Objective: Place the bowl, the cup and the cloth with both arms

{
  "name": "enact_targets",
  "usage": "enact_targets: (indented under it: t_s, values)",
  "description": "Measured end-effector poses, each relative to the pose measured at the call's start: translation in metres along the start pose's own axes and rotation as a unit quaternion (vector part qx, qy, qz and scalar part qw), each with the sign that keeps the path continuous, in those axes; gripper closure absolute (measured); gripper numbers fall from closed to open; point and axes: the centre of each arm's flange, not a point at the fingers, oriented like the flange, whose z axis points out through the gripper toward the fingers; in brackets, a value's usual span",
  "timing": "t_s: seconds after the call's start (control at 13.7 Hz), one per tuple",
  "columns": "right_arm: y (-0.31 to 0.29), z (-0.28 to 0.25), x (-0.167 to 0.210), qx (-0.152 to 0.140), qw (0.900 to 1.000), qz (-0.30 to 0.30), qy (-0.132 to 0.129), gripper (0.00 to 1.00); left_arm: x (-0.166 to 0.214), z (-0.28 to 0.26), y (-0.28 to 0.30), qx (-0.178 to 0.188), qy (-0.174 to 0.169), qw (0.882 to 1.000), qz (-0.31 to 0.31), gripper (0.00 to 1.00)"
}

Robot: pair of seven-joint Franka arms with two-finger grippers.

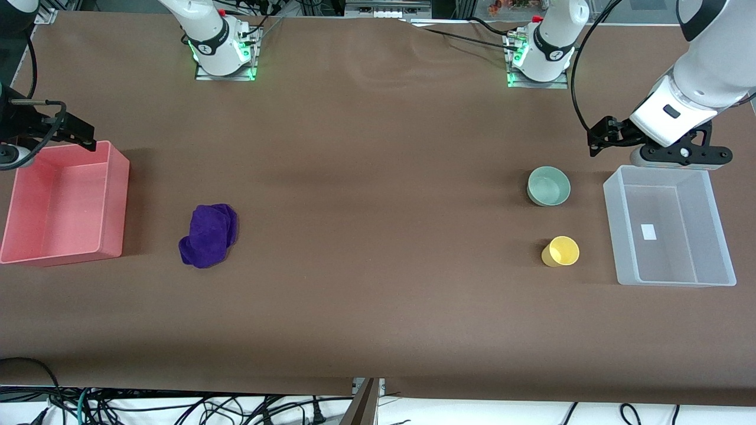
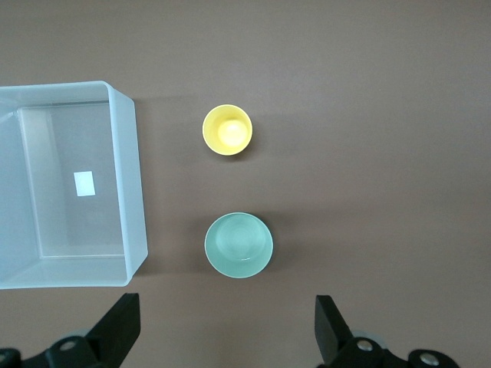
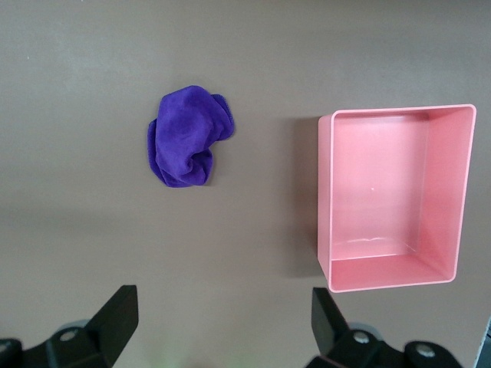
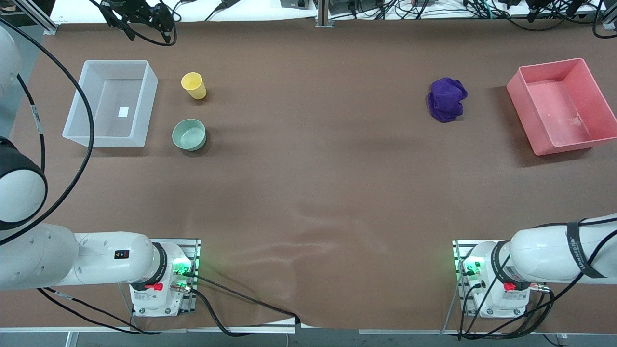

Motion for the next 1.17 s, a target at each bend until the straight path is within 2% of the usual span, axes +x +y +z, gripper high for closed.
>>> enact_targets:
  t_s: [0.73, 1.17]
  values:
    - [-0.003, 0.001, 0.001, 0.004, 1.0, -0.002, 0.001, 0.0, -0.001, 0.001, 0.0, 0.0, -0.003, 1.0, 0.0, 0.0]
    - [-0.009, 0.025, 0.016, 0.023, 1.0, -0.006, -0.018, 0.0, -0.002, 0.003, -0.001, 0.001, -0.012, 1.0, 0.0, 0.0]
